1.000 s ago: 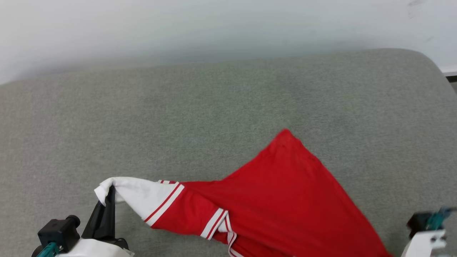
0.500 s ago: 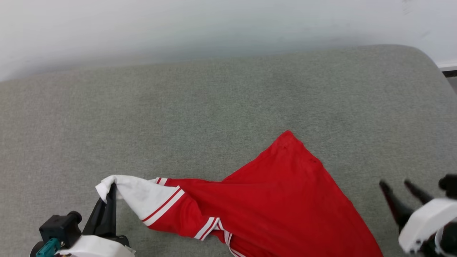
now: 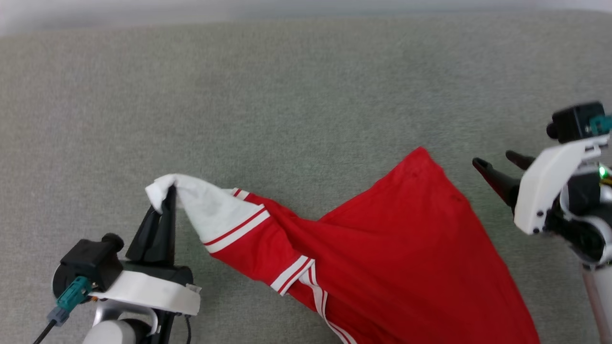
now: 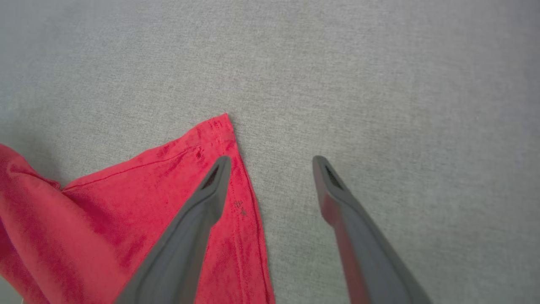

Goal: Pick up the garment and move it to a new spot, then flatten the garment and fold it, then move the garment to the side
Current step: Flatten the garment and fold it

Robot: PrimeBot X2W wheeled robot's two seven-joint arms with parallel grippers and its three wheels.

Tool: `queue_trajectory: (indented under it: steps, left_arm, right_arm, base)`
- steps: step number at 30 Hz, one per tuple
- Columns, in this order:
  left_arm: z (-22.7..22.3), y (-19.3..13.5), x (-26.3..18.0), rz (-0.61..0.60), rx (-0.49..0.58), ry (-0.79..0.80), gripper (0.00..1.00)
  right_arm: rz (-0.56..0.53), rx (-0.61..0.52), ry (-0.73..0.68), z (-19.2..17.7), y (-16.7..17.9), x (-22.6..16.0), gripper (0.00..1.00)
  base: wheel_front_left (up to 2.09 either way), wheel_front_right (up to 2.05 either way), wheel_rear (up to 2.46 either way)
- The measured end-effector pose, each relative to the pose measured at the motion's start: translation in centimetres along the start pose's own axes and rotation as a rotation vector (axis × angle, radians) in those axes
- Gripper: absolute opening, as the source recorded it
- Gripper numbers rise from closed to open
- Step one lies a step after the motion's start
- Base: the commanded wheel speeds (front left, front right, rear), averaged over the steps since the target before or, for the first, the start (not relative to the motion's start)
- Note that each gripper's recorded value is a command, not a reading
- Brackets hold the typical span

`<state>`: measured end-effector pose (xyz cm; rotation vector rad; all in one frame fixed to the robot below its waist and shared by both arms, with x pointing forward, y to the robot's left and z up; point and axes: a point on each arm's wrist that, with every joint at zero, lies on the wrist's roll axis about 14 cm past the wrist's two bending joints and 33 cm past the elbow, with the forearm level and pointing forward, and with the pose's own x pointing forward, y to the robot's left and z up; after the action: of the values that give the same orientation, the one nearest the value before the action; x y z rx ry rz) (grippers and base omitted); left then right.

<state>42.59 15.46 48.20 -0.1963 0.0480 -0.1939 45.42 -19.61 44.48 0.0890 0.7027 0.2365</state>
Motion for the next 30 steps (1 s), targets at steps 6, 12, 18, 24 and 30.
queue_trajectory:
  steps: [6,12,18,24,30]
  left_arm:
    - [-1.1,0.2,1.4,-0.009,-0.003,0.006,0.00]
    - [-1.9,1.0,1.9,0.010,-0.006,0.013,0.00]
    - [-2.5,1.7,1.7,0.030,-0.007,0.022,0.00]
    - [-1.8,1.7,1.6,0.029,-0.002,0.005,0.00]
    - [1.4,1.9,1.2,0.029,0.051,-0.076,0.00]
  right_arm:
    - [0.088,-0.077,0.225,-1.2,2.9,4.4,1.00]
    - [0.150,-0.111,0.365,-4.0,5.0,7.7,1.00]
    - [0.168,-0.132,0.437,-5.1,5.4,8.7,0.00]
    - [0.169,-0.143,0.356,-4.1,5.7,8.2,0.00]
    - [0.115,-0.144,0.087,1.2,5.0,6.4,0.00]
  base:
    - [0.00,0.00,0.00]
    - [0.00,0.00,0.00]
    - [0.00,0.00,0.00]
    - [0.00,0.00,0.00]
    - [0.00,0.00,0.00]
